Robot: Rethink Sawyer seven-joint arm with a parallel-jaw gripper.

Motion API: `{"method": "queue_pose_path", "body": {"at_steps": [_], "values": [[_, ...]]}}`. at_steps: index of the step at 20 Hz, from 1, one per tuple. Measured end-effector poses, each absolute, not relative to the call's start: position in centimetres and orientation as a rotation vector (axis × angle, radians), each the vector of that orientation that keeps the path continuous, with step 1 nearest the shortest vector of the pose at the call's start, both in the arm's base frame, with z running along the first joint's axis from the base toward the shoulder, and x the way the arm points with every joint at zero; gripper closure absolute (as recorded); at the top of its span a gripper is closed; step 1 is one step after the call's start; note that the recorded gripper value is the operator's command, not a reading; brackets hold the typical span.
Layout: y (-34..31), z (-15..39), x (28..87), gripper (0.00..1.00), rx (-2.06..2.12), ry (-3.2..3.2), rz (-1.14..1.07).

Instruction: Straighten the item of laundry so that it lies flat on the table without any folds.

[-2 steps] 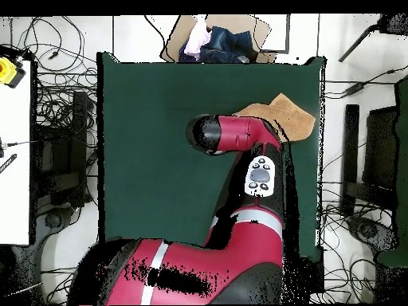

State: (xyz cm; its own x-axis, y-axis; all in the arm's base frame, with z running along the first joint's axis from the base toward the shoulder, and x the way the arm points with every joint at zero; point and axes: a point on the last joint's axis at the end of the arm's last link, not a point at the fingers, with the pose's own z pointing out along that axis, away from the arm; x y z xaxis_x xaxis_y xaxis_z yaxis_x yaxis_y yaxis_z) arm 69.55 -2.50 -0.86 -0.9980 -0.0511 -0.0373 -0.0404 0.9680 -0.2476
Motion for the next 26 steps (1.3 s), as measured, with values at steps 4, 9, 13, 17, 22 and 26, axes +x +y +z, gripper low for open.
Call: {"method": "queue_pose_path", "body": {"at_steps": [4, 9, 13, 17, 22, 26], "values": [[-2.5, -1.4, 69.6, 0.0, -0.074, 3.076, -0.386], [-2.5, -1.7, 69.4, 0.0, -0.075, 3.081, -0.385], [-2.9, -1.8, 69.5, 0.0, -0.061, 3.083, -0.375], [-3.3, -2.1, 69.5, 0.0, -0.04, 3.082, -0.349], [-3.8, -2.4, 69.8, 0.0, -0.016, 3.063, -0.315], [-3.8, -2.6, 70.0, 1.0, -0.015, 3.042, -0.305]]}}
